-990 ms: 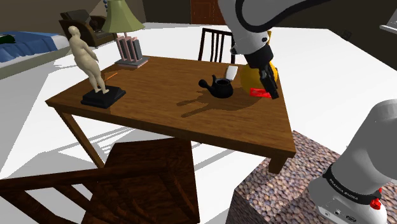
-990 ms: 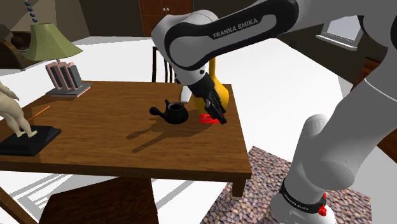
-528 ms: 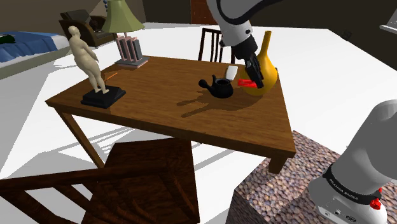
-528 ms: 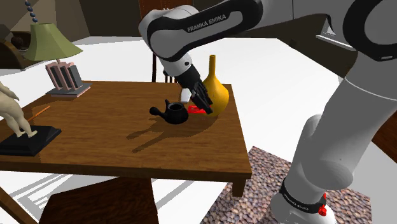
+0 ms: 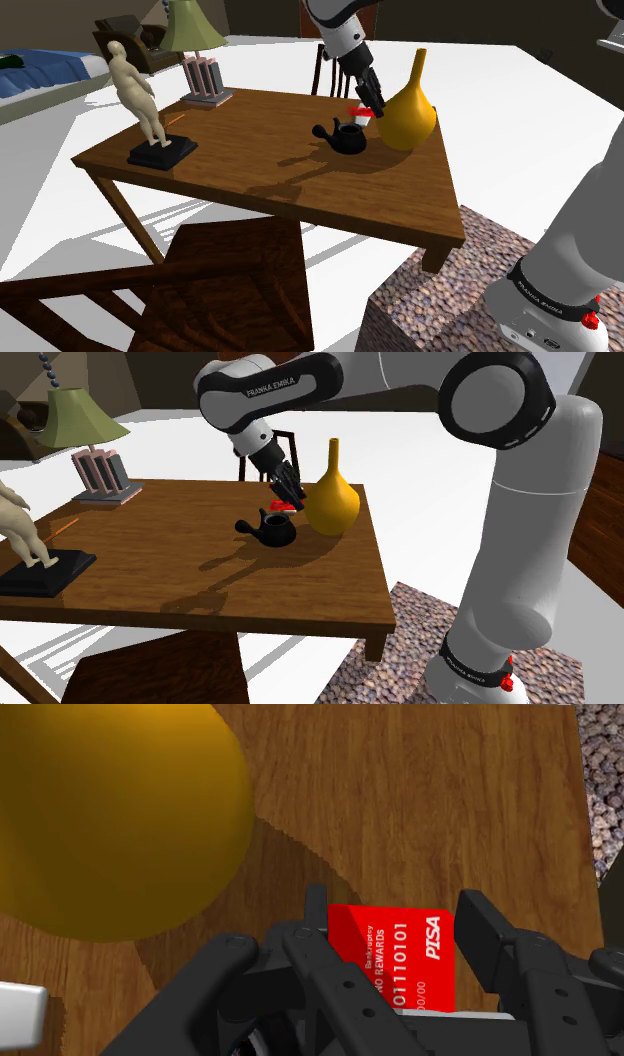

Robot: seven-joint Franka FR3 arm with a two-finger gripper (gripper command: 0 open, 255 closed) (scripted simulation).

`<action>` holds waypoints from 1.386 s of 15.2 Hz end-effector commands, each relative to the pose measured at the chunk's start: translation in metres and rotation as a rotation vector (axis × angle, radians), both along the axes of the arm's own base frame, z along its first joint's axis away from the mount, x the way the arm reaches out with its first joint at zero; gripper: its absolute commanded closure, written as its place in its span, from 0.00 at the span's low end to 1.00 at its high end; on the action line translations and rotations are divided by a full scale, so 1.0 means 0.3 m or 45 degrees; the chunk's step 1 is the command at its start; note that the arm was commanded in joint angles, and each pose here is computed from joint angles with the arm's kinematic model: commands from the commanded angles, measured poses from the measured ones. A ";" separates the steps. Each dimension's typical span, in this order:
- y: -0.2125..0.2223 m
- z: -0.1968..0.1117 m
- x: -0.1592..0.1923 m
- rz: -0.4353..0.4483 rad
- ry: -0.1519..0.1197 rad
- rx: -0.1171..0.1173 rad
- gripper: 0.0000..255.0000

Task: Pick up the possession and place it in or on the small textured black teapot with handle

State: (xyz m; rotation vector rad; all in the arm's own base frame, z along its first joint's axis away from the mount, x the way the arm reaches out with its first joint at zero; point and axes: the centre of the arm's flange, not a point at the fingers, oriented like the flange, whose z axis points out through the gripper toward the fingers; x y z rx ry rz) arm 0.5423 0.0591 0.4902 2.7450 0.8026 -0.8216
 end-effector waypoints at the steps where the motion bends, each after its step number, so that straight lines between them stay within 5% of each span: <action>1: -0.019 -0.005 0.090 0.000 -0.001 0.000 1.00; 8: -0.076 0.007 0.383 0.000 -0.001 0.000 1.00; 21: -0.076 -0.222 0.383 0.000 -0.001 0.000 1.00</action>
